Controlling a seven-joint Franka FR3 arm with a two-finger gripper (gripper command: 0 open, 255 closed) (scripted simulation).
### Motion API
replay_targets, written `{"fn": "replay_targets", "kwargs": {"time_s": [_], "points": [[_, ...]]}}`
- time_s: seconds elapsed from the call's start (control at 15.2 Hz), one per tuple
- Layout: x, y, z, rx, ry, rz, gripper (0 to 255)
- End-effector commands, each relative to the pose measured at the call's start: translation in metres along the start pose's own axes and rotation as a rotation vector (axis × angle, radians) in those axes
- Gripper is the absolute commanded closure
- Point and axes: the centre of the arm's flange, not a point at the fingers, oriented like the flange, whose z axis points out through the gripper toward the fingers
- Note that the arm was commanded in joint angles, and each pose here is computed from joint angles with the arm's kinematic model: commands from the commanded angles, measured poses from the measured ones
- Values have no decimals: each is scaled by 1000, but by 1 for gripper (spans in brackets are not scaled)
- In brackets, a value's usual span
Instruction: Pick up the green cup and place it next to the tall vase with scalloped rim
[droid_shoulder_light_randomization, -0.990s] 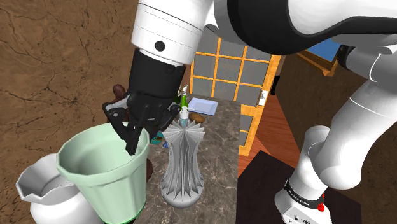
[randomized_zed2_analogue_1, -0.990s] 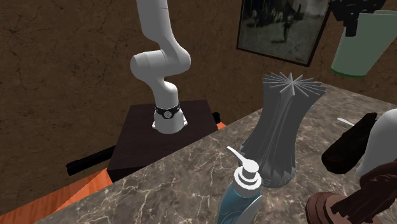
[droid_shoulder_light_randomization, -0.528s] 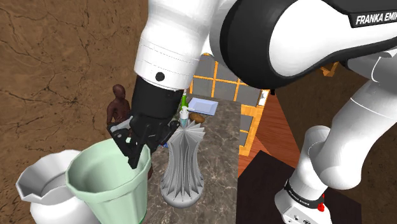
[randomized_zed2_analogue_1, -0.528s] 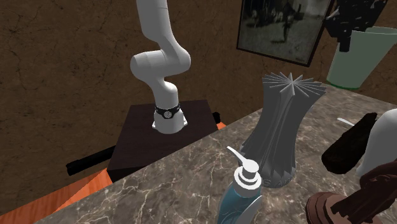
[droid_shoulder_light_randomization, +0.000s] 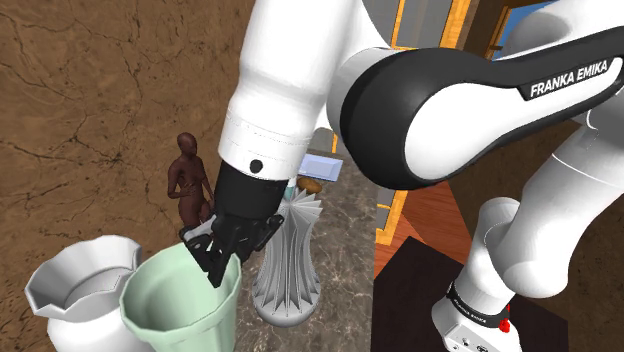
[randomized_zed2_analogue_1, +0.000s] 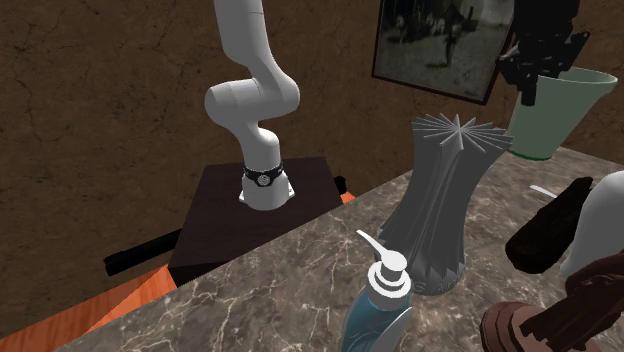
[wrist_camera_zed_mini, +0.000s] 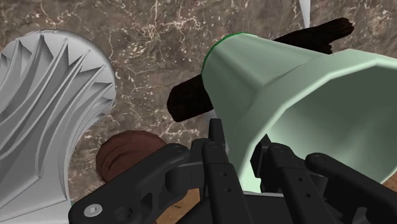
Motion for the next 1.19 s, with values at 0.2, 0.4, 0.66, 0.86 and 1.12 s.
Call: {"fn": "replay_targets", "kwargs": {"time_s": [0.2, 0.4, 0.66, 0.86, 1.12], "points": [[-2, 7, 25, 1, 1, 0, 255], [-4, 11, 40, 1, 1, 0, 255], [-7, 17, 60, 1, 1, 0, 255], [-9, 22, 75, 1, 1, 0, 255], [-11, 28, 95, 1, 1, 0, 255]]}}
